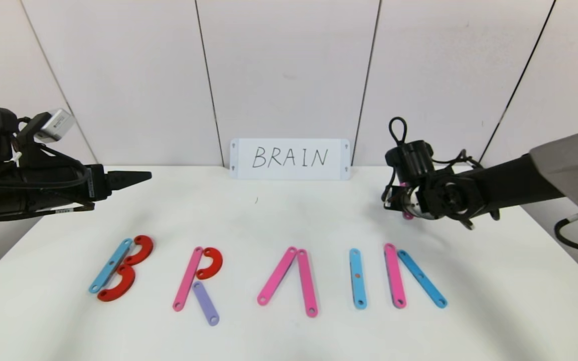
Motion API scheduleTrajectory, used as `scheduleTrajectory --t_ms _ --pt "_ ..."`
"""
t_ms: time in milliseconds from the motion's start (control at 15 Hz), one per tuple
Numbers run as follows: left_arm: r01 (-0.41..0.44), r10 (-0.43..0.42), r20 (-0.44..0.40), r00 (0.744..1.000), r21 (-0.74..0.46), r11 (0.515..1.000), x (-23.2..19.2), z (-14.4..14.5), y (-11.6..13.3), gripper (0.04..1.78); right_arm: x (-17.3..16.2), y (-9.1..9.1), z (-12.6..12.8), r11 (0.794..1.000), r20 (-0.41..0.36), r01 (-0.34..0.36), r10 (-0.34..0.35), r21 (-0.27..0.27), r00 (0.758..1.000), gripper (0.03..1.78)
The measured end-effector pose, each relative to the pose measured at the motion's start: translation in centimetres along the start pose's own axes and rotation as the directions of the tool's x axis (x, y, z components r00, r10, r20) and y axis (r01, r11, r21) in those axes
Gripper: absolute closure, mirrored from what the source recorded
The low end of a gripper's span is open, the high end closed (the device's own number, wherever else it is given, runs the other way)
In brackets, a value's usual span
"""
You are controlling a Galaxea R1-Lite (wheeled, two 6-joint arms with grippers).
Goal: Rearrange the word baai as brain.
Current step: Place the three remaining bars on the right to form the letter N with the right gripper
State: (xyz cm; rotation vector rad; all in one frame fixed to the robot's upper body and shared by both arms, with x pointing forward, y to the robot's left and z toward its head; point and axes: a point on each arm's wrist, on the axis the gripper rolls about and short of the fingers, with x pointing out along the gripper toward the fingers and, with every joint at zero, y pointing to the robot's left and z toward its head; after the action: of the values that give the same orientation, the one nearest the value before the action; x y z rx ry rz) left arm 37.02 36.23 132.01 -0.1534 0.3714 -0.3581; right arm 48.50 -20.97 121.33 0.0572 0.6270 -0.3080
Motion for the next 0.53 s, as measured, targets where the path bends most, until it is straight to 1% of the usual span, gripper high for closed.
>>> scheduleTrajectory --t_ms 67,267,400,533 --pt "0.0 0.0 0.001 1.0 0.001 1.0 0.0 0.0 0.0 0.09 -0.8 -0.9 0.4 1.0 0.007 0.005 -0.005 -0.03 1.0 1.51" --pt "0.001 -0.001 0.001 1.0 0.0 1.0 0.0 0.0 0.0 0.09 -4.3 -4.6 1.1 0.991 0.017 0.01 -0.007 -0.133 1.0 1.51" --pt "0.001 -0.001 0.0 1.0 0.0 1.0 0.0 0.0 0.0 0.09 -7.3 -7.0 0.6 0.983 0.006 -0.039 0.041 -0.178 0.999 1.51" --pt "0.001 -0.001 -0.001 1.0 0.0 1.0 0.0 -0.1 0.0 0.09 -10.0 -9.2 -1.0 0.97 -0.034 -0.122 0.117 -0.212 0.993 1.51"
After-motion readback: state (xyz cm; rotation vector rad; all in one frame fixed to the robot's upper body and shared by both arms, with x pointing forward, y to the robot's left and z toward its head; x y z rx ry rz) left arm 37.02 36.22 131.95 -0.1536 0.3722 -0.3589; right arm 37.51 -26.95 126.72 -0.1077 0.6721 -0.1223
